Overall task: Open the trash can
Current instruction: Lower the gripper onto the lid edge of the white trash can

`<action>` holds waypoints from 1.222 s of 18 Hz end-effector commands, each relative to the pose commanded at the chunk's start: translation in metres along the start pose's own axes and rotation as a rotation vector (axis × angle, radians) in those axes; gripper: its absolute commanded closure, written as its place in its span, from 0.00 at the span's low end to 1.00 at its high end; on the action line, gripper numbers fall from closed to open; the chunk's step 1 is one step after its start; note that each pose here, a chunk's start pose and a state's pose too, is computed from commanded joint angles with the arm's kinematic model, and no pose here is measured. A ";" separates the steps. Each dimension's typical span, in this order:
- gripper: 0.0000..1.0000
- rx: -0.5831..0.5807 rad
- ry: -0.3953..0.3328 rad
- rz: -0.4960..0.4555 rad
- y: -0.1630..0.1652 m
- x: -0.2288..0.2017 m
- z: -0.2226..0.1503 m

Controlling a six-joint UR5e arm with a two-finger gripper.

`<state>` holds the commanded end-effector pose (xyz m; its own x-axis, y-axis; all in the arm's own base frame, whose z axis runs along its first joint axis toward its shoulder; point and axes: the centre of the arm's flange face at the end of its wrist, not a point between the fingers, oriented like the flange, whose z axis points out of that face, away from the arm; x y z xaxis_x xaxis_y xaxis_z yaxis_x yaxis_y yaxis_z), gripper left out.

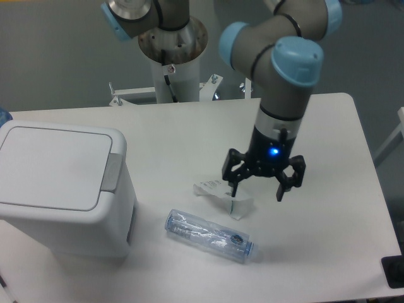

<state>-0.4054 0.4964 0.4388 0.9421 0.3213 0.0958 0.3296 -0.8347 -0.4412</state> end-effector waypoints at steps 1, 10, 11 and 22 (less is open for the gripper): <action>0.00 0.004 0.002 -0.001 -0.003 0.007 -0.002; 0.00 0.028 0.029 -0.043 -0.035 0.073 -0.027; 0.00 0.030 0.034 -0.037 -0.039 0.084 -0.032; 0.00 0.042 0.129 -0.039 -0.015 0.143 -0.047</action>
<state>-0.2726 0.5337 0.5008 0.9297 0.2906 0.2262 0.3656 -0.8025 -0.4715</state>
